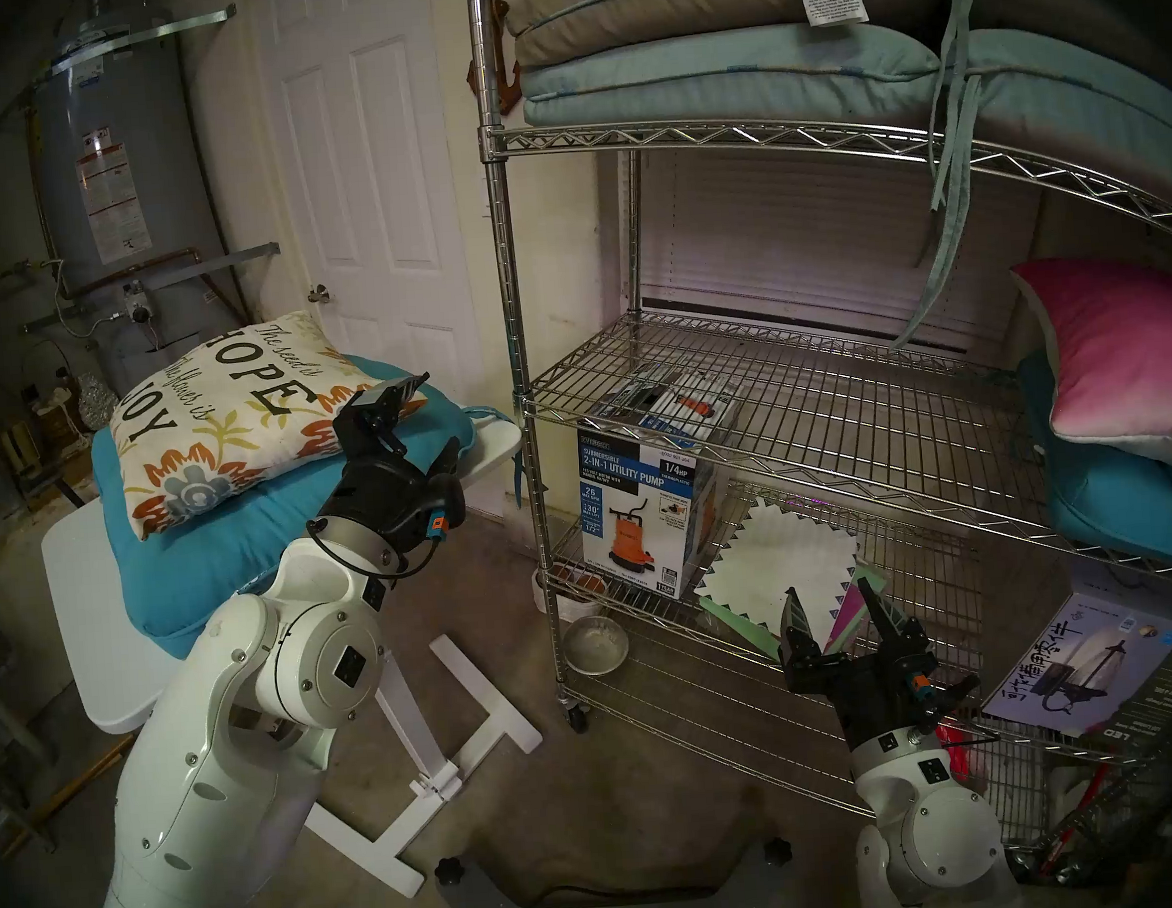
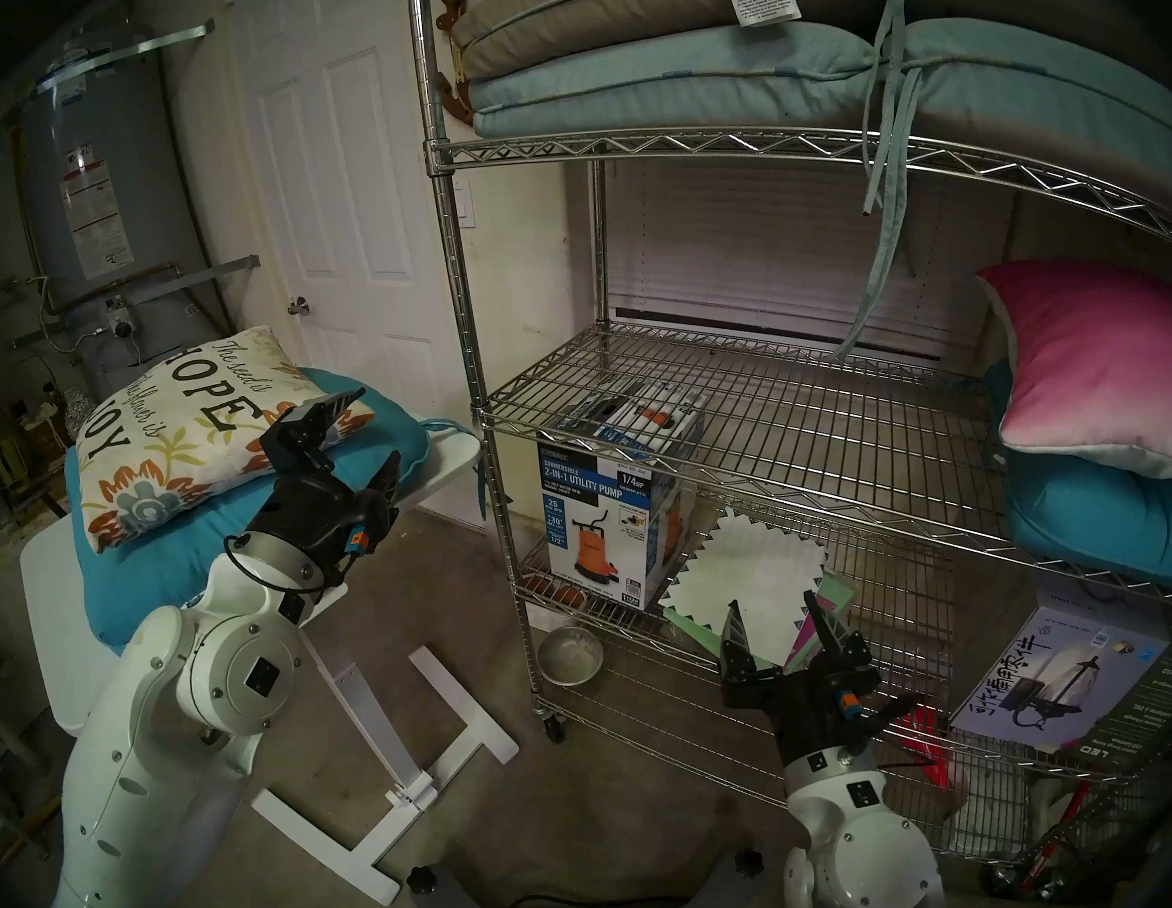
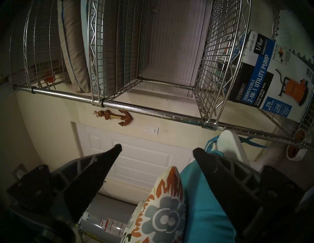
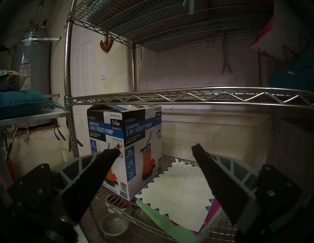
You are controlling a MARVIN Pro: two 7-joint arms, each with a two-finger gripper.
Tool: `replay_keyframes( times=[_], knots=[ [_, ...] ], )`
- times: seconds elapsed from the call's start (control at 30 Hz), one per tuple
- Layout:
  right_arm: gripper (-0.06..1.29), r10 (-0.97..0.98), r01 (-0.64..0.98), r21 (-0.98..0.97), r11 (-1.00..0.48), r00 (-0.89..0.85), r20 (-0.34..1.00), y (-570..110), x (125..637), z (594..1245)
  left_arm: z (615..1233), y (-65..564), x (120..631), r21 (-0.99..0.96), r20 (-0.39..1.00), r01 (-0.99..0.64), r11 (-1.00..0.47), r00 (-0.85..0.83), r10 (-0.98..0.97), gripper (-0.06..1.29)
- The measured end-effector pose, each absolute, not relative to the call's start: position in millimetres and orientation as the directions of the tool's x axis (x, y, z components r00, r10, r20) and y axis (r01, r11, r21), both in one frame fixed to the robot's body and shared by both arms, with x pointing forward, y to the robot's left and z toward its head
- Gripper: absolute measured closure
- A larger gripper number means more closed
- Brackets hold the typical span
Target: Put cushion on the shelf
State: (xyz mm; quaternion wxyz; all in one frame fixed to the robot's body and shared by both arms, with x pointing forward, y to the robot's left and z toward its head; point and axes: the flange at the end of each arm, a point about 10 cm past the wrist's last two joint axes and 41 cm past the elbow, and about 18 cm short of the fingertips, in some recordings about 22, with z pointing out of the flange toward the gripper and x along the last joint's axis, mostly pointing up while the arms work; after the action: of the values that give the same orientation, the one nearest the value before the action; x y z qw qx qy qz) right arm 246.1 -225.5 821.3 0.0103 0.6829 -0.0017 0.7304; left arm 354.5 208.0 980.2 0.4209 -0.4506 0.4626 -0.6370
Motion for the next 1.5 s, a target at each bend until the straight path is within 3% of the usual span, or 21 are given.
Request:
replay_keyframes(
  times=[0.4, 1.0, 1.5],
  knots=[
    [0.00, 0.012, -0.018, 0.011, -1.000, -0.067, 0.998, -225, 246, 821, 979, 210, 355, -0.976, 0.154, 0.124, -0.181, -0.200, -0.968, 0.00],
    [0.00, 0.012, -0.018, 0.011, -1.000, -0.066, 0.998, -225, 246, 821, 975, 214, 353, -0.995, -0.039, 0.092, 0.036, -0.033, -0.999, 0.00],
    [0.00, 0.012, -0.018, 0.011, -1.000, -0.066, 0.998, -225, 246, 821, 989, 230, 356, -0.983, -0.110, 0.142, 0.118, 0.065, -0.992, 0.00]
  ],
)
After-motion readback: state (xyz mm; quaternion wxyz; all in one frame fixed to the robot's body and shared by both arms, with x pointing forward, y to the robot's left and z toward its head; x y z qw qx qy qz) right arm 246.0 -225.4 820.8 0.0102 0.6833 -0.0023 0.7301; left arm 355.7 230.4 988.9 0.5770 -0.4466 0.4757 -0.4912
